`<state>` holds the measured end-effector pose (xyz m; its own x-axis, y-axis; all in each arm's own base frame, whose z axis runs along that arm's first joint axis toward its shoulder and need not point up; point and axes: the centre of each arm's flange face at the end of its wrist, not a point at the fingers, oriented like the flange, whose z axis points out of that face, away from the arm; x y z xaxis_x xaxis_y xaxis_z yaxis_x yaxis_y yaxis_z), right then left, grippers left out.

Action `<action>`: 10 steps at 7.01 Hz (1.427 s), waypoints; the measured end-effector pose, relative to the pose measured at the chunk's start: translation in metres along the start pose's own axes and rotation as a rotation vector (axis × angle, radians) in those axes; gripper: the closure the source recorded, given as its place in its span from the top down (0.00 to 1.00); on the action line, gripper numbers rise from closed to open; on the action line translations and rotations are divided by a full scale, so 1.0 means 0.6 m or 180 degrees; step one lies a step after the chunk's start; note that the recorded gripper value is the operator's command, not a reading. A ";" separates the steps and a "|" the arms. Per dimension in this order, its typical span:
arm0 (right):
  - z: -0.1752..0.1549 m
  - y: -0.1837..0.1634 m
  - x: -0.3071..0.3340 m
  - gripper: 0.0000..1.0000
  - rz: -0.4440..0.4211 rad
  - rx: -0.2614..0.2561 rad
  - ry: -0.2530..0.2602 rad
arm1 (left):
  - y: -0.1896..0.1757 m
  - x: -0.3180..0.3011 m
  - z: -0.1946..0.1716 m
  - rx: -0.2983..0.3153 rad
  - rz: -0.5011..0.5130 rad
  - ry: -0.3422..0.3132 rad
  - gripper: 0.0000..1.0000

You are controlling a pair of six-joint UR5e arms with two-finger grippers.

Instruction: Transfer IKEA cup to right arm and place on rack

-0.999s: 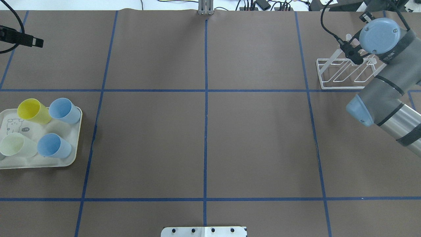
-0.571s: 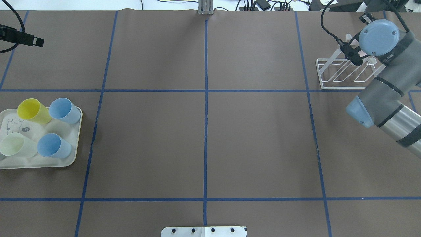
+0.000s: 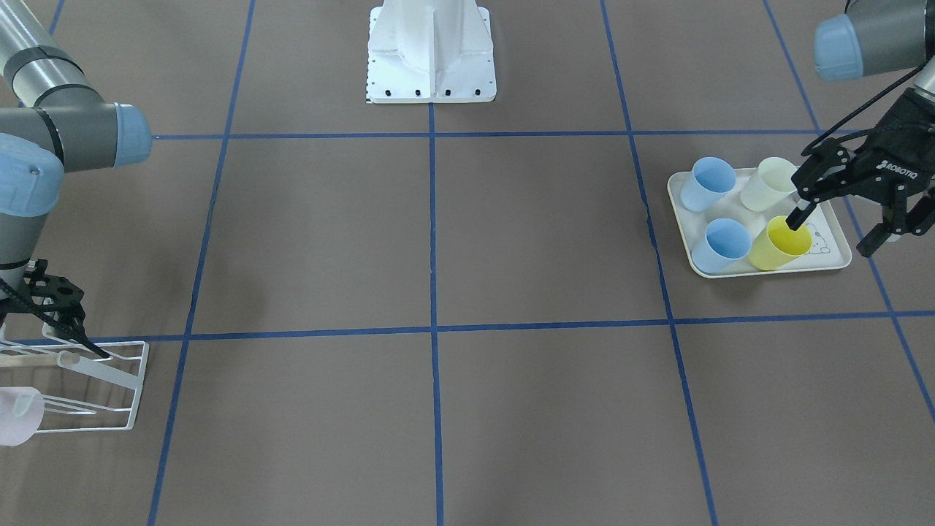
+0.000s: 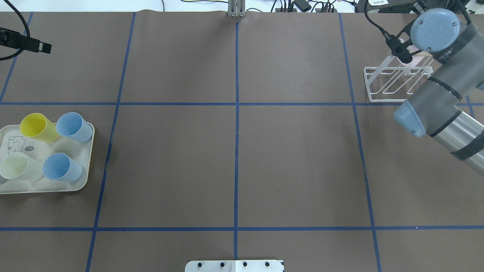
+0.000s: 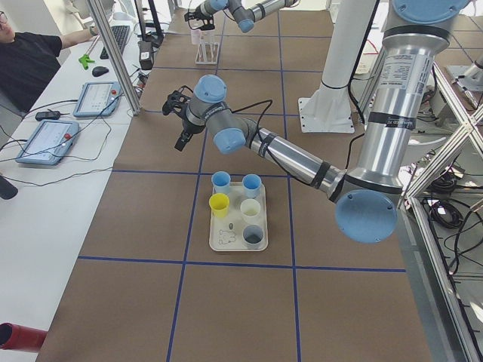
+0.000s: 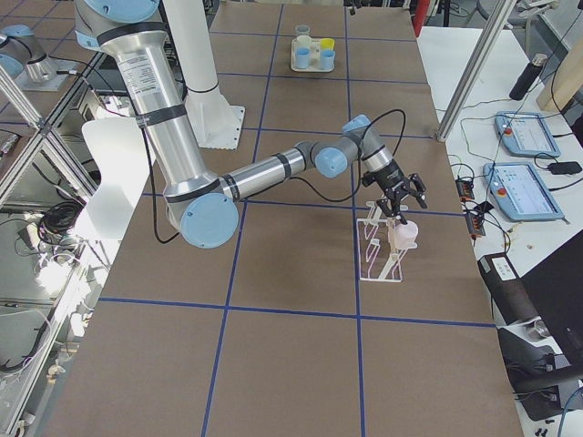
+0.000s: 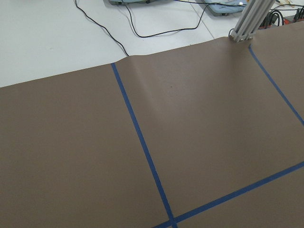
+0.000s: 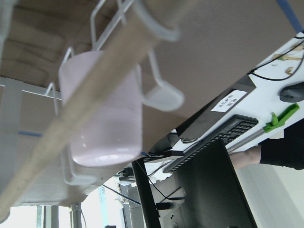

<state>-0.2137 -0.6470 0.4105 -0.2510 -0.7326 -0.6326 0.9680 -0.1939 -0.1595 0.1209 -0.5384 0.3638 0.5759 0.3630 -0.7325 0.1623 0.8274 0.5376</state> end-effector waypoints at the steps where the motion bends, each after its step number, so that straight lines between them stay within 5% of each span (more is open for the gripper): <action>1: -0.038 0.036 0.036 0.83 0.0252 0.0077 0.0138 | 0.001 -0.001 -0.001 0.0000 -0.0001 0.0000 1.00; 3: -0.147 0.078 0.067 0.88 0.1147 0.0364 0.0193 | 0.006 -0.005 0.000 -0.0007 -0.0008 -0.0017 1.00; 5: -0.245 0.050 0.073 0.91 0.2160 0.0817 -0.0045 | 0.013 -0.016 0.003 -0.0021 -0.0006 -0.0070 1.00; 7: -0.316 -0.027 0.091 0.98 0.3197 0.1416 -0.0469 | 0.045 -0.048 0.007 -0.0041 0.0035 -0.0227 1.00; 10: -0.435 -0.146 0.117 0.99 0.4540 0.2303 -0.1345 | 0.129 -0.139 0.029 0.0068 0.0045 -0.0549 1.00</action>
<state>-0.3148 -0.5112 0.1822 0.6795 -0.6667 0.3064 0.2328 0.5919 0.7717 0.0991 -0.5120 0.4736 0.7069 0.2940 -0.6433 0.1693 0.8127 0.5575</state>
